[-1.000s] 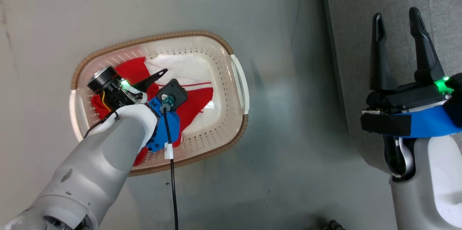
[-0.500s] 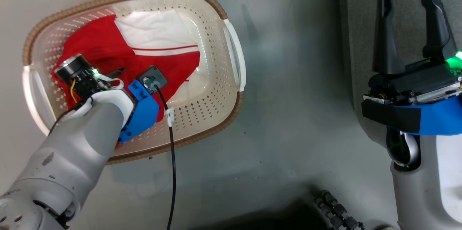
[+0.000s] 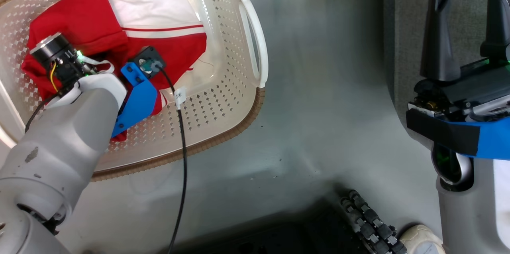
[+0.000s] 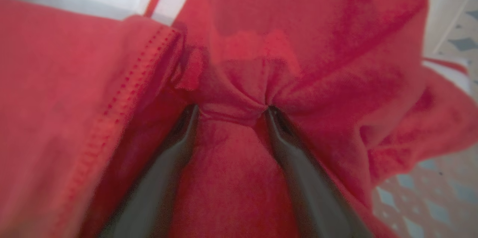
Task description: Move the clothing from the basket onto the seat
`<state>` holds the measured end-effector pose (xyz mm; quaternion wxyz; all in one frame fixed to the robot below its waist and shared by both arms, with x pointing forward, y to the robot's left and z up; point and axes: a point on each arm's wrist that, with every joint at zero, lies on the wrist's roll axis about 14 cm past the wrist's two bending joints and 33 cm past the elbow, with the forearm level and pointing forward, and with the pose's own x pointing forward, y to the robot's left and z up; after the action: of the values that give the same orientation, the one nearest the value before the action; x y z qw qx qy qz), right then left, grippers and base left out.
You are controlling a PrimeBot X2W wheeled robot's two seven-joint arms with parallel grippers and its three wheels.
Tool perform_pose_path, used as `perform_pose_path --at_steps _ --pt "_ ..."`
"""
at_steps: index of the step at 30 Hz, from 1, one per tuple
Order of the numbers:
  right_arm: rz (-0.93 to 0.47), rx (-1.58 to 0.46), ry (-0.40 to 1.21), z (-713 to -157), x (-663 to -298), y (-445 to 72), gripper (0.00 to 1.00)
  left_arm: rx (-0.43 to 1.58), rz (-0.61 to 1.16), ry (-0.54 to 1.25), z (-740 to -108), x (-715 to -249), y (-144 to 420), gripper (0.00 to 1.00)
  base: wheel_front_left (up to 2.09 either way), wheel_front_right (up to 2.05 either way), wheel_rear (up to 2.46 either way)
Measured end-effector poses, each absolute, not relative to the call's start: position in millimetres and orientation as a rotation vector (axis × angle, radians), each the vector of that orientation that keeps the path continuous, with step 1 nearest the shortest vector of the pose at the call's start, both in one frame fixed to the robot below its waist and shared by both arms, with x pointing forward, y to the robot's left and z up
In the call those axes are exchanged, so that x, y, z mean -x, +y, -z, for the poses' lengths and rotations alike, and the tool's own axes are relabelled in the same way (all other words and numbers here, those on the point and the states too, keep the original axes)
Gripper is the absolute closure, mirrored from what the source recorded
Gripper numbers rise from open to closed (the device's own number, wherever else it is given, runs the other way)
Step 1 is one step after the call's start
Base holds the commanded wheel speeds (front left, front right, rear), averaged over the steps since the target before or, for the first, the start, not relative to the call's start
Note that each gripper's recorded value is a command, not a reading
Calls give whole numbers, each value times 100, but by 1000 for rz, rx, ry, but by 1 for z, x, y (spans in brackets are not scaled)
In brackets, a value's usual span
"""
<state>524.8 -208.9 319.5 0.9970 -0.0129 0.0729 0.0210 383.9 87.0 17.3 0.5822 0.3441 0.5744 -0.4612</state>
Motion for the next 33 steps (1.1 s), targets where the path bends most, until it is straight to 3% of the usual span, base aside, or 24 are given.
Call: perform_pose_path --at_steps 2,3,4,16,33 --pt "-41 26 146 -319 -525 -209 0 -809 1077 1353 -17 -383 85 0 0 0 0" --pt "-41 25 145 -318 -525 -209 0 -809 1078 1353 -17 -383 84 61 0 0 0" --pt "-41 25 145 -318 -526 -209 0 -808 1077 1352 -18 -384 83 99 0 0 0" --pt "-45 16 108 -332 -531 -205 0 -741 1080 1279 -40 -392 58 100 0 0 0" --pt "-74 -8 -19 -400 -539 -190 0 -434 964 917 -150 -448 9 100 0 0 0"
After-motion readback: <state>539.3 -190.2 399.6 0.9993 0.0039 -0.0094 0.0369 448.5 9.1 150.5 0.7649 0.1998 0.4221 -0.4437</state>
